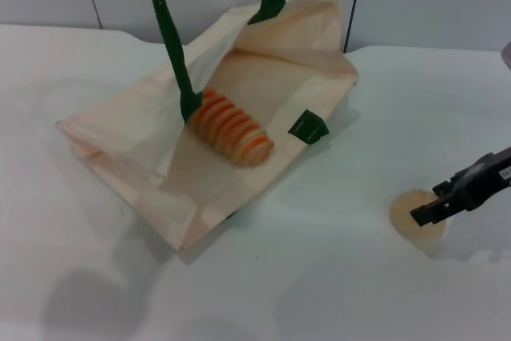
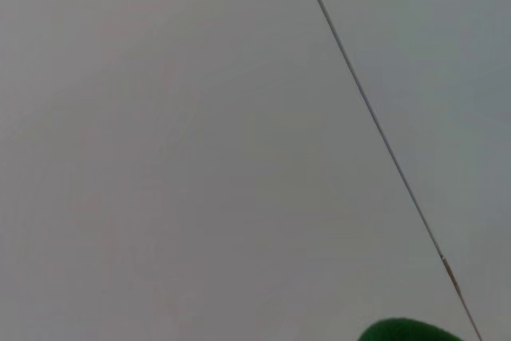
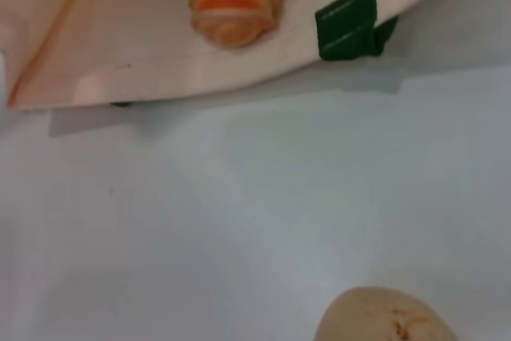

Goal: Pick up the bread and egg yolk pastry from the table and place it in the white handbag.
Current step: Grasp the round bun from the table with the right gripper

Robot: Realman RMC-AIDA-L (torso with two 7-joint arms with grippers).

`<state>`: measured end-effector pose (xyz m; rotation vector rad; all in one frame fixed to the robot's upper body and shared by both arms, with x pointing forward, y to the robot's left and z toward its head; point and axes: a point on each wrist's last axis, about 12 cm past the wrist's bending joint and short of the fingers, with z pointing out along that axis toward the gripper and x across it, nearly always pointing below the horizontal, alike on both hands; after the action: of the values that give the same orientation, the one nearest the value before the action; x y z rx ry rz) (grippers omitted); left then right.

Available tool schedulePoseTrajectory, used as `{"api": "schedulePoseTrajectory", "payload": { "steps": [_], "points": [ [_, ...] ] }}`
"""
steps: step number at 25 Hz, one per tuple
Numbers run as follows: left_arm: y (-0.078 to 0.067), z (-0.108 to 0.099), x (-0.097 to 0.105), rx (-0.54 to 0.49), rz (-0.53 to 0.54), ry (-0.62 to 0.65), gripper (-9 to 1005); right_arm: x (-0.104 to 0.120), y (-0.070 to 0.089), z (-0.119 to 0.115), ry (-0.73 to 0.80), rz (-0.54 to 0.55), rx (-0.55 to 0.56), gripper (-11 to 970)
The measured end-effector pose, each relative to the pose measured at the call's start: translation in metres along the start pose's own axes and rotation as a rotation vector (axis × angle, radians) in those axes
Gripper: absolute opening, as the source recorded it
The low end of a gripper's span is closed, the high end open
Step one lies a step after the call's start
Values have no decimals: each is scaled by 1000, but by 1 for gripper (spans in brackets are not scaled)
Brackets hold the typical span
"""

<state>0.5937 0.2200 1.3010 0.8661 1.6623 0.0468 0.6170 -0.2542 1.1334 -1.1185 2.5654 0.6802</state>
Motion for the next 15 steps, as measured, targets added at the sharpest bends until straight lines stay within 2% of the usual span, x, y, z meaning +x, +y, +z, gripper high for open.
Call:
{"api": "schedulePoseTrajectory", "payload": {
  "steps": [6, 15],
  "points": [
    [0, 0, 1, -4, 4, 8, 122, 0, 1, 2, 9, 3, -3, 803],
    [0, 0, 2, -2, 5, 15, 124, -4, 0, -8, 5, 14, 6, 806]
  ]
}}
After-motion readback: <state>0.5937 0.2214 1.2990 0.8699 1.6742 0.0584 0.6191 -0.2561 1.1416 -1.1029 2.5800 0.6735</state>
